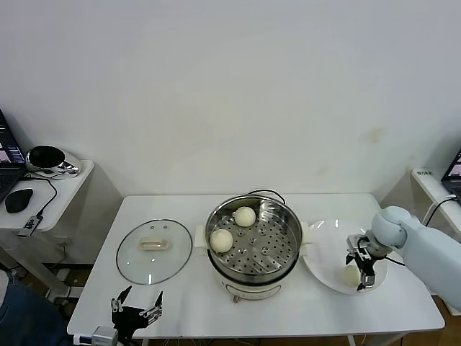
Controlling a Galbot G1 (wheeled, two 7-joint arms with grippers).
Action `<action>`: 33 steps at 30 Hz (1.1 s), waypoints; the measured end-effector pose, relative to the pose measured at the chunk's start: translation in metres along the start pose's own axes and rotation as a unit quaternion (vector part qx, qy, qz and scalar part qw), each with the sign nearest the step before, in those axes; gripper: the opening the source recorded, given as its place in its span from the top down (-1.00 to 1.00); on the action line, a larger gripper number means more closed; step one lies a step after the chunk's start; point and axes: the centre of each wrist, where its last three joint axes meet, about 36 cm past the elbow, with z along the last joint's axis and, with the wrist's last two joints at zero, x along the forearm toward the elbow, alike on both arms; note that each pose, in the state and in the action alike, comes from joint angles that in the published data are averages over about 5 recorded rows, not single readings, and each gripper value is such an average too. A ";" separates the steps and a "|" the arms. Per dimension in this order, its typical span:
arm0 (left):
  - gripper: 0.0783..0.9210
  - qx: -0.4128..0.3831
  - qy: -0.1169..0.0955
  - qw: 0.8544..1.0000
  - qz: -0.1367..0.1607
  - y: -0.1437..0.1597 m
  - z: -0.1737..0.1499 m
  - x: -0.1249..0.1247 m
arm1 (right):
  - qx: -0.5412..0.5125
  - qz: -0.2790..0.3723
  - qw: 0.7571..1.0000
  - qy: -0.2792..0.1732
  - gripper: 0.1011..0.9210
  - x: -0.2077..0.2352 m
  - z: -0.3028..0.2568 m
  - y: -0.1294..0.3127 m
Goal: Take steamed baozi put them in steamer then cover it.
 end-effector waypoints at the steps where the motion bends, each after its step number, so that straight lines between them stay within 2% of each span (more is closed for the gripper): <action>1: -0.77 0.000 0.001 1.000 0.000 0.000 0.000 0.000 | 0.000 0.000 1.000 0.000 -0.76 0.000 0.000 -0.001; 6: -0.77 0.001 0.001 1.000 0.000 0.000 0.001 -0.002 | -0.001 0.002 1.000 0.002 -0.69 0.000 0.001 -0.002; 13: -0.77 0.003 0.001 1.000 0.001 -0.001 0.002 -0.003 | -0.006 0.003 1.000 0.002 -0.27 0.000 0.004 -0.001; 16: -0.77 0.004 0.002 1.000 0.002 -0.001 0.002 -0.004 | -0.008 0.004 1.000 0.001 -0.16 0.002 0.005 -0.001; 24: -0.77 0.007 0.000 1.000 0.003 -0.003 0.002 -0.007 | -0.012 0.016 1.000 -0.002 -0.14 0.028 0.011 -0.004; 33: -0.77 0.010 -0.003 1.000 -0.005 -0.003 0.002 -0.013 | 0.004 0.055 0.998 -0.027 -0.14 0.111 -0.003 -0.036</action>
